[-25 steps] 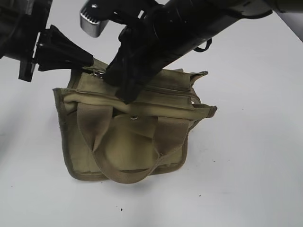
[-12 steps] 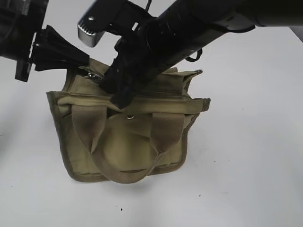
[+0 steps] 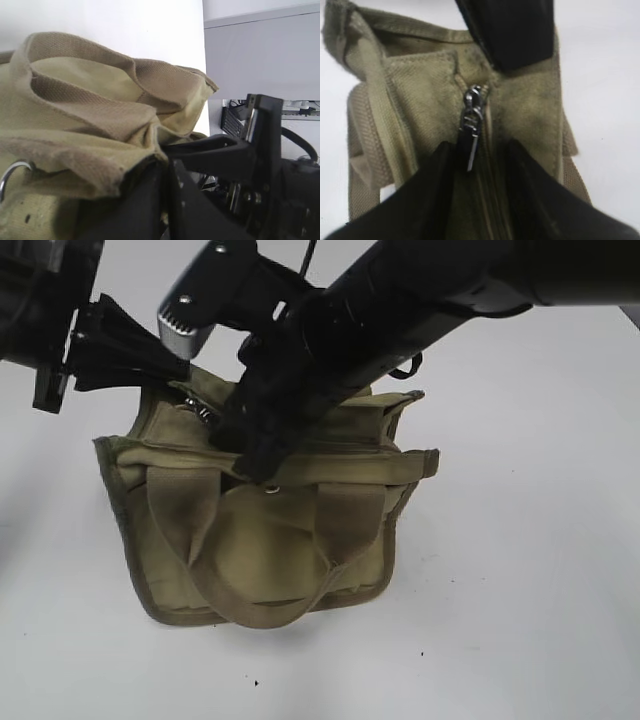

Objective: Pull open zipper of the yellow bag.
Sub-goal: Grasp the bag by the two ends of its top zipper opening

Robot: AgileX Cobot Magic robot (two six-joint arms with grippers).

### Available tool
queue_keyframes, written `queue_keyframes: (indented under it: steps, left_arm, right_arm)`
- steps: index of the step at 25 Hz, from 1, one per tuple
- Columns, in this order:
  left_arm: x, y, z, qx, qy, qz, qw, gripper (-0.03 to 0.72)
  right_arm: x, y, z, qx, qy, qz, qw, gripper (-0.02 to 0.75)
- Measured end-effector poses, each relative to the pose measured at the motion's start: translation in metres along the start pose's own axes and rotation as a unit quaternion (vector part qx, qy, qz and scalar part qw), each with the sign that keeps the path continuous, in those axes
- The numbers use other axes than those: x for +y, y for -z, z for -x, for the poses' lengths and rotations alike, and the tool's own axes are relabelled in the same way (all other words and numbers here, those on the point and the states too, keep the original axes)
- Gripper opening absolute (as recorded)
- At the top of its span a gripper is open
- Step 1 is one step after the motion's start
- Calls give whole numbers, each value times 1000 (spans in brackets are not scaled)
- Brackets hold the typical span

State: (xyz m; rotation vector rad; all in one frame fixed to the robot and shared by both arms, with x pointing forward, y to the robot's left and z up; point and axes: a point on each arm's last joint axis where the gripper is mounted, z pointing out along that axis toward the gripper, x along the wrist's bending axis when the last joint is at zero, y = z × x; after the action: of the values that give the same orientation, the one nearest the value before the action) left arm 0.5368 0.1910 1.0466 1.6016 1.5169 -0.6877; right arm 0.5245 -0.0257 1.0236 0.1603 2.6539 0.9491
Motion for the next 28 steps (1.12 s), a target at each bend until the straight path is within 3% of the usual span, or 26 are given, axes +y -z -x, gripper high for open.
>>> queue_keyframes:
  steps: [10,17,20,23,28]
  left_arm:
    - [-1,-1,0,2,-3,-3,1000,0]
    - [-1,-1,0,0,-8,-7,1000,0]
    - [-2,-1,1,-5,-9,-10,1000,0]
    - [-2,-1,2,-7,-9,-10,1000,0]
    - [-1,-1,1,-6,-9,-6,1000,0]
  right_arm:
    - [4,-4,-4,-13,22,4,1000,64]
    - [5,3,-5,-10,34,1,999,57]
    - [7,11,-6,-7,41,1,999,17]
    - [7,12,-7,-6,42,0,999,41]
    - [6,8,-8,-4,41,-1,999,192]
